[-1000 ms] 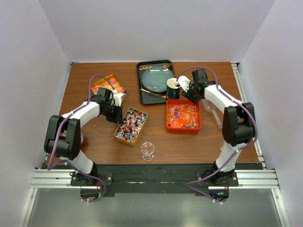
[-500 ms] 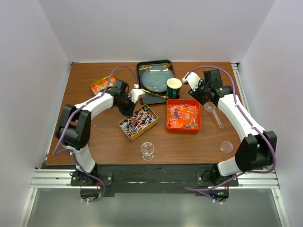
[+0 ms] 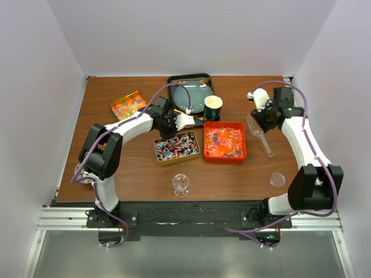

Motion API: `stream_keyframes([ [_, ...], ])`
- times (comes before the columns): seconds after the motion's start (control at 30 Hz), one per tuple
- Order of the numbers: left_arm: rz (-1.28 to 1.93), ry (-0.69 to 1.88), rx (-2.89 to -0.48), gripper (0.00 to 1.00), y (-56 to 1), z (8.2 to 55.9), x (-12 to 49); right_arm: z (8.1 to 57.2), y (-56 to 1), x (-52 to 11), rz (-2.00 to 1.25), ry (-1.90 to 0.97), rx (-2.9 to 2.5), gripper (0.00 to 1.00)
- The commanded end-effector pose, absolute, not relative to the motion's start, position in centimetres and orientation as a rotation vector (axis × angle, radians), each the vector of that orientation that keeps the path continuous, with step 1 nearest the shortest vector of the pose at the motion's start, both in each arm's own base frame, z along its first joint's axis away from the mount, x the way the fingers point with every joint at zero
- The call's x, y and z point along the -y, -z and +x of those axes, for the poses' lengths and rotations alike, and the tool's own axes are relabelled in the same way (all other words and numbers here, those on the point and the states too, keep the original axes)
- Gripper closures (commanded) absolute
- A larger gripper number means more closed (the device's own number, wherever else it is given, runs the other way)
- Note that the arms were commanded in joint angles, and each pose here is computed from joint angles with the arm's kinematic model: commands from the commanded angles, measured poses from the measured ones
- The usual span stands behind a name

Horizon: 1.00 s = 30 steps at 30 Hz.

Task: Pack the candies
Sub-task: Move the storage box to the center of the board, then pick up the spatula from the center of the board.

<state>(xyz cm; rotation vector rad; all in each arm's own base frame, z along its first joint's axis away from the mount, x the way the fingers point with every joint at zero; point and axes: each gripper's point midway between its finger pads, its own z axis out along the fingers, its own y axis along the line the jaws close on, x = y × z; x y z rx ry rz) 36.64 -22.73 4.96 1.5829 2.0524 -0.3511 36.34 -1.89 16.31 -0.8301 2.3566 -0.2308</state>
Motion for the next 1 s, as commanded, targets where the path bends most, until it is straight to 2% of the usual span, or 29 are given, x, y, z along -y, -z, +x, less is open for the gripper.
stream_keyframes([
  [0.0,1.639,0.305,-1.805,1.00,-8.0,39.7,26.4,34.0,-13.1,4.7,-0.781,0.146,-2.486,0.45],
  [0.17,1.652,0.308,-1.718,0.99,-8.7,40.1,28.0,32.7,-10.3,6.3,-0.785,0.060,-2.536,0.41],
  [0.23,1.657,0.305,-1.703,0.96,-8.7,40.2,28.5,32.8,-9.9,6.4,-0.802,0.048,-2.521,0.40],
  [0.27,1.653,0.294,-1.706,0.93,-8.7,40.4,28.4,32.8,-9.6,5.9,-0.815,0.012,-2.510,0.40],
  [0.4,1.634,0.249,-1.747,0.71,-8.7,41.0,27.9,32.7,-8.6,4.9,-0.857,-0.057,-2.480,0.39],
  [0.5,1.599,0.219,-1.772,0.60,-9.7,40.6,26.9,33.0,-7.4,4.9,-0.861,-0.076,-2.485,0.38],
  [0.57,1.576,0.221,-1.798,0.56,-9.8,39.8,26.2,33.1,-6.7,4.7,-0.868,-0.095,-2.490,0.39],
  [0.77,1.360,0.248,-1.850,0.44,-14.7,38.2,25.1,34.4,-4.2,5.4,-0.824,-0.073,-2.515,0.39],
  [0.87,1.254,0.294,-1.875,0.41,-17.2,37.4,25.0,34.7,-3.2,5.8,-0.798,-0.058,-2.536,0.42],
  [0.97,1.135,0.331,-1.892,0.40,-19.8,37.3,25.0,35.2,-3.7,6.2,-0.782,-0.018,-2.529,0.58],
])
